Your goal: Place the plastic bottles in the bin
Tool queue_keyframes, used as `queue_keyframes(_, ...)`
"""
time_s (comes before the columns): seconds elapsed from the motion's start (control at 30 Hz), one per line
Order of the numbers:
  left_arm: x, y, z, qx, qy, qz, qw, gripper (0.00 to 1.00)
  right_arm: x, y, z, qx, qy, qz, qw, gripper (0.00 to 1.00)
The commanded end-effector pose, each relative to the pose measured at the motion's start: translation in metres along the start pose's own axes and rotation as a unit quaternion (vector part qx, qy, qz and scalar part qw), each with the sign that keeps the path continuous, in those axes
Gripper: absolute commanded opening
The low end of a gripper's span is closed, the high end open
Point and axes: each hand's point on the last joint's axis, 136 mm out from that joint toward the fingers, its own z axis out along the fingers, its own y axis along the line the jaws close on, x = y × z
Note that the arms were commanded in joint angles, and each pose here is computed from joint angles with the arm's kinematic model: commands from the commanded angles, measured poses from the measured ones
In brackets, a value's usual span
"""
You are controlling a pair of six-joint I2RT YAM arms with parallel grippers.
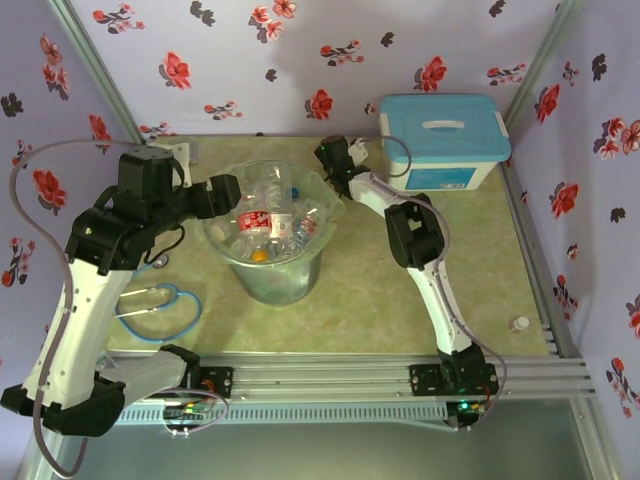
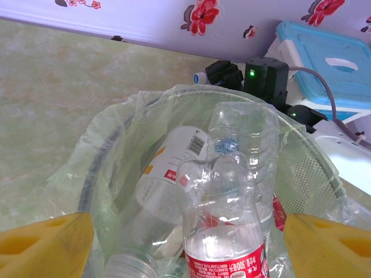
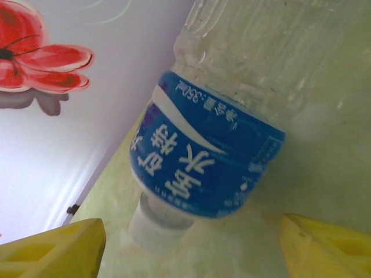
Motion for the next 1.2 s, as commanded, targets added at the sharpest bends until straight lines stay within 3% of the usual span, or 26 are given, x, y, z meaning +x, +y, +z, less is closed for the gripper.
queue_keyframes(0.0,-0.014,-0.005,-0.012,0.015,-0.028,0.006,0.999,0.86,-0.013,-0.009,0.009,0.035,-0.017,0.017,0.999,0.79)
queue_keyframes(0.23,-0.017,-0.005,-0.017,0.016,-0.038,0.003,0.999,0.87,-0.025,-0.041,0.037,0.077,-0.036,0.051,0.995,0.78)
queue_keyframes(0.53,-0.017,-0.002,-0.014,0.014,-0.04,-0.003,0.999,0.88,-0.025,-0.073,0.041,0.105,-0.011,0.045,0.993,0.61)
queue_keyframes(0.77,-0.017,-0.003,-0.013,0.016,-0.039,-0.005,0.999,0.88,-0.041,-0.072,0.018,0.083,-0.027,0.032,0.996,0.49)
queue_keyframes(0.93,-0.018,-0.004,-0.011,0.02,-0.042,-0.01,0.999,0.88,-0.043,-0.063,-0.006,0.058,-0.026,0.01,0.998,0.49)
queue_keyframes(1.17,-0.021,-0.017,-0.004,0.056,-0.044,-0.024,0.997,0.88,-0.04,-0.041,-0.07,-0.001,-0.015,-0.042,0.999,0.5)
